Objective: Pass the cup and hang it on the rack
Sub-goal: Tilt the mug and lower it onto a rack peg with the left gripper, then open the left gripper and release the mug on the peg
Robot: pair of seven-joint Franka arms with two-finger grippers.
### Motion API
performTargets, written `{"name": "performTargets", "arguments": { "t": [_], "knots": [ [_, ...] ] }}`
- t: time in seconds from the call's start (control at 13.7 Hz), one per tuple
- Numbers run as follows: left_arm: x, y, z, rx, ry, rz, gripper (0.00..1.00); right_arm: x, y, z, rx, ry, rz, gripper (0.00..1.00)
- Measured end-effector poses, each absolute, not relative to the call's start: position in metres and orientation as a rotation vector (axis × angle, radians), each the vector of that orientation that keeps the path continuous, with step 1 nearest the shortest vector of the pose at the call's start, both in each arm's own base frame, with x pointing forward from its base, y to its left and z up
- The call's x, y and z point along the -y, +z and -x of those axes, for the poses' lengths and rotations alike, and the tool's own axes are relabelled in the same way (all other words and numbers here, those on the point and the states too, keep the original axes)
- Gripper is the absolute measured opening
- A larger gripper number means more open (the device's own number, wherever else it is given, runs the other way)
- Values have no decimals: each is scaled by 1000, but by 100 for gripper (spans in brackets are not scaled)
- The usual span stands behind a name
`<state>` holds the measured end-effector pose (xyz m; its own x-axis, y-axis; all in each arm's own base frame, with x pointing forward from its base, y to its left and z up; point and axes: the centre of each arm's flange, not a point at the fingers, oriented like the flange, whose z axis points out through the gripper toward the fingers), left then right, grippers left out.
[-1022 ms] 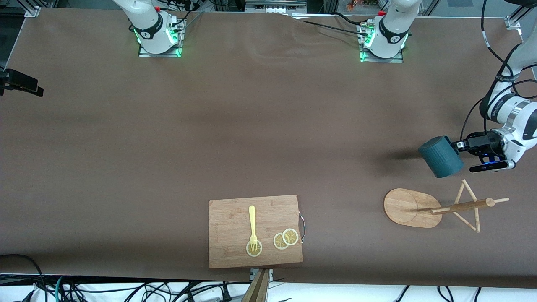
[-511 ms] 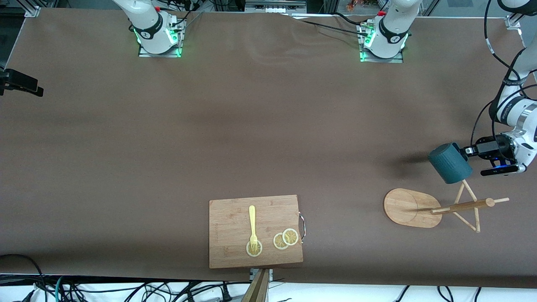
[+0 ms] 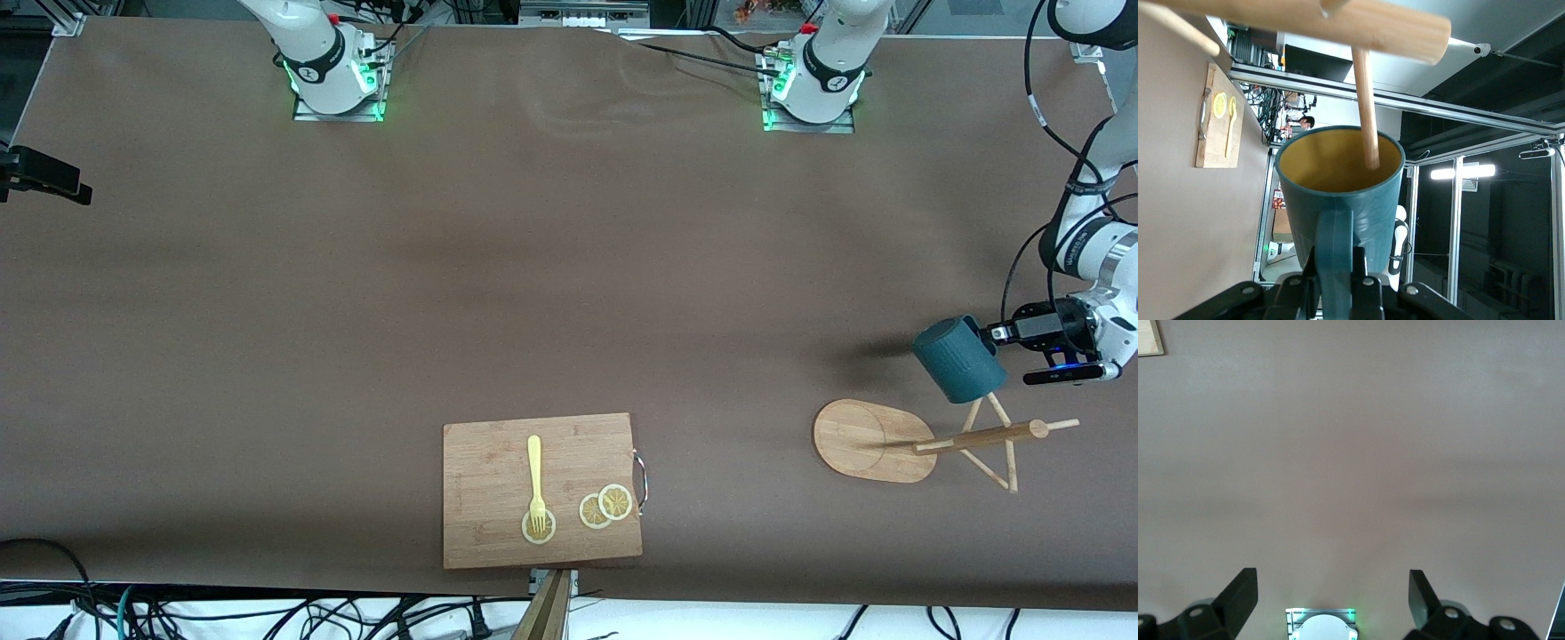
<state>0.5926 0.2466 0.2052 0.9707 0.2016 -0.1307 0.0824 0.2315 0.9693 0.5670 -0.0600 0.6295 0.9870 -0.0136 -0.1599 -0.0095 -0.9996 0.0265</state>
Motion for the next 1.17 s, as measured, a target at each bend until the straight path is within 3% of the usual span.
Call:
{"name": "performTargets", "arguments": {
  "t": [1.17],
  "knots": [
    [-265,213,-615,-362,-49,-1333,21,61,630,-567,22,-250,-3106,100]
  ]
}}
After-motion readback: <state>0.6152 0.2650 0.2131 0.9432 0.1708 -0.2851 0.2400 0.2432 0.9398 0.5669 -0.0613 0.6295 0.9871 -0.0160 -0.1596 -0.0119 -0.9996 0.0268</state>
